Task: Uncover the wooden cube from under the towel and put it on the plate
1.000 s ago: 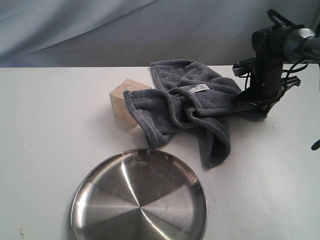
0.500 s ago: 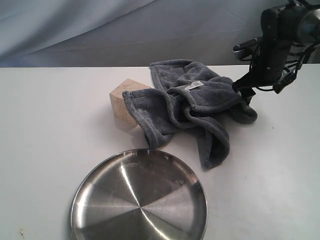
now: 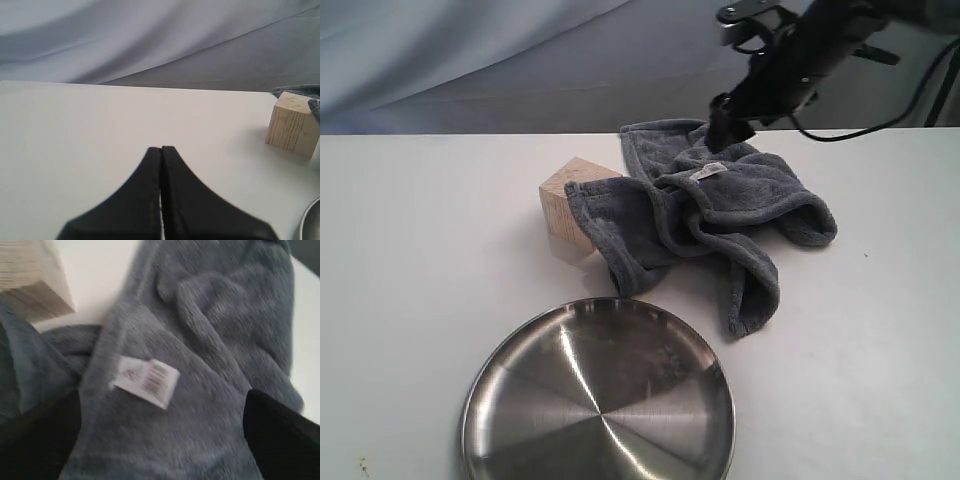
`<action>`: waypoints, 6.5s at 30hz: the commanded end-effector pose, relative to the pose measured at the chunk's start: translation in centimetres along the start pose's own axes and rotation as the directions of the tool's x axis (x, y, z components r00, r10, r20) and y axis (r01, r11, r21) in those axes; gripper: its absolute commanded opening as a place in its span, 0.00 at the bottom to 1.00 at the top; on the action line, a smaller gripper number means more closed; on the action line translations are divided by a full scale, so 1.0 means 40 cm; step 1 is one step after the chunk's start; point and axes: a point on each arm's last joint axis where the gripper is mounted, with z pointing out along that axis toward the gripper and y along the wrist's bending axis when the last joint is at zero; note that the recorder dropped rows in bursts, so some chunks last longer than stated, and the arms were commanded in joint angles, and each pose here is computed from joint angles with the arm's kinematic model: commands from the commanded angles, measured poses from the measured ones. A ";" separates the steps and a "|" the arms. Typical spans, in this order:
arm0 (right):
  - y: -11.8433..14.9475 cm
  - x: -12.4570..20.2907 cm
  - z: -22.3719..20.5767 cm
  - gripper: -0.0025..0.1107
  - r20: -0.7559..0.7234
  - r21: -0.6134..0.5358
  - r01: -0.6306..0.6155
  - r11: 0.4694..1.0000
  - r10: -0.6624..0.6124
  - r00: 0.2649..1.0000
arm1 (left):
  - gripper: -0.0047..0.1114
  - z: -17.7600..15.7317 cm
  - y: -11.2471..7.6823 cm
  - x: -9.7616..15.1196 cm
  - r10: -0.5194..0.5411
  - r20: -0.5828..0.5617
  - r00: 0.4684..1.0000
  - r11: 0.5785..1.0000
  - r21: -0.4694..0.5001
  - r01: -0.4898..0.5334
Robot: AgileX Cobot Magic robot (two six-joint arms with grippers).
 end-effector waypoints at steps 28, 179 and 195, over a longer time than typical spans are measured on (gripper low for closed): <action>0.064 0.095 0.351 0.84 -0.350 0.351 0.192 0.916 -0.062 0.935 | 0.04 0.000 0.000 0.003 -0.007 0.001 1.000 1.000 0.001 0.007; 0.255 -0.080 0.377 0.95 0.157 -0.269 0.165 0.949 -0.126 0.979 | 0.04 0.000 0.000 0.003 -0.007 0.001 1.000 1.000 0.001 0.007; 0.251 -0.082 0.383 0.89 0.173 -0.247 0.163 0.955 -0.122 0.977 | 0.04 0.000 0.000 0.003 -0.007 0.001 1.000 1.000 0.001 0.007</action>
